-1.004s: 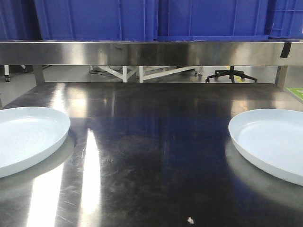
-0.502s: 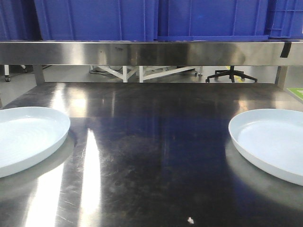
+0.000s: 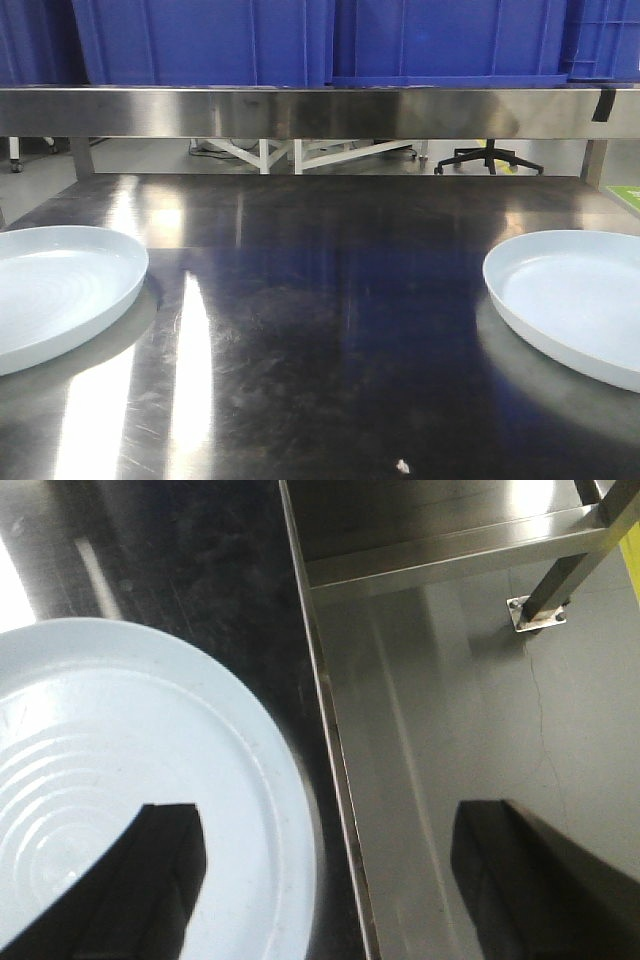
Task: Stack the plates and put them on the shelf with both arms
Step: 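Grasp the rim of the plate nearest the left arm with the left gripper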
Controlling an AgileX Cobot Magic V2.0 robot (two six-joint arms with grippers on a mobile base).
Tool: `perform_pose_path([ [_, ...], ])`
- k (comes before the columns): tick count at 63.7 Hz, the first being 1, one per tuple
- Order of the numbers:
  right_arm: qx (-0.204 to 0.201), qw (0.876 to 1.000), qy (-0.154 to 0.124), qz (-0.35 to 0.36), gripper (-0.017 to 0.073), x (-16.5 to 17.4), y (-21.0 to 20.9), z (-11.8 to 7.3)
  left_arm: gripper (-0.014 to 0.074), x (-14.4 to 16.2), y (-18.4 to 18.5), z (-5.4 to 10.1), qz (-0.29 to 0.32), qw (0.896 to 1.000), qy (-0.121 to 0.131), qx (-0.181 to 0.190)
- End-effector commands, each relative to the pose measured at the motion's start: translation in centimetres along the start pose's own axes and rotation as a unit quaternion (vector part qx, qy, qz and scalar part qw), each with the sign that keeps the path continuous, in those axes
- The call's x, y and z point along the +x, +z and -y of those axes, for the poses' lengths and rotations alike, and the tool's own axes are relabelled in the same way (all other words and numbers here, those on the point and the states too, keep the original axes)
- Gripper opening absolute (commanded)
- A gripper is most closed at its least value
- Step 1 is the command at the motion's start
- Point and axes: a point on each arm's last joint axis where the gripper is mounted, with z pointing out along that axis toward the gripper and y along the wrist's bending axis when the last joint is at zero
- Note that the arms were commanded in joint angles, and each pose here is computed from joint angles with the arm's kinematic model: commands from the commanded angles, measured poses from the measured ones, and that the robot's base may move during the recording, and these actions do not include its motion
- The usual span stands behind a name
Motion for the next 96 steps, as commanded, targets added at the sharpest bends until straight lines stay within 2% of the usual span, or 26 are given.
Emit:
perform_pose_path([
  [1,-0.015,0.999,-0.008,0.052,0.0612,-1.6,-0.7,-0.5,0.0478,-1.3,-0.5,0.1,0.041,0.999,-0.005,0.005],
  [36,-0.014,0.999,-0.008,0.051,0.0612,-1.6,-0.7,-0.4,0.0461,-1.4,4.0,0.5,-0.005,1.0,-0.002,0.007],
  [40,-0.014,0.999,-0.008,0.051,0.0612,-1.6,-0.7,-0.4,0.0397,-1.4,4.1,0.5,-0.004,1.0,-0.002,0.007],
  [43,-0.014,0.999,-0.008,0.051,0.0612,-1.6,-0.7,-0.4,0.0288,-1.5,4.1,0.5,-0.002,1.0,-0.002,0.007],
  [47,-0.014,0.999,-0.008,0.051,0.0612,-1.6,-0.7,-0.4,0.0078,-1.5,4.1,0.6,0.001,1.0,-0.002,0.008],
  [48,-0.014,0.999,-0.008,0.051,0.0612,-1.6,-0.7,-0.4,0.0064,-1.5,4.1,0.6,0.001,1.0,-0.002,0.008],
  [52,-0.014,0.999,-0.008,0.051,0.0612,-1.6,-0.7,-0.4,0.0111,-1.6,4.1,0.6,0.004,1.0,-0.004,0.009],
  [67,-0.014,0.999,-0.008,0.051,0.0612,-1.6,-0.7,-0.4,0.0096,-2.1,1.9,1.1,0.034,0.998,-0.036,0.036],
  [79,-0.014,0.999,-0.008,0.05,0.0612,-1.6,-0.7,-0.4,0.0096,-3.0,-1.7,2.3,0.089,0.993,-0.04,0.066],
  [88,-0.014,0.999,-0.008,0.049,0.0612,-1.6,-0.7,-0.4,0.0096,-3.9,-3.9,4.3,0.122,0.986,-0.036,0.106],
  [96,-0.012,0.999,-0.008,0.044,0.0612,-1.5,-0.7,-0.4,0.0096,-4.5,-5.2,6.9,0.149,0.978,-0.016,0.144],
])
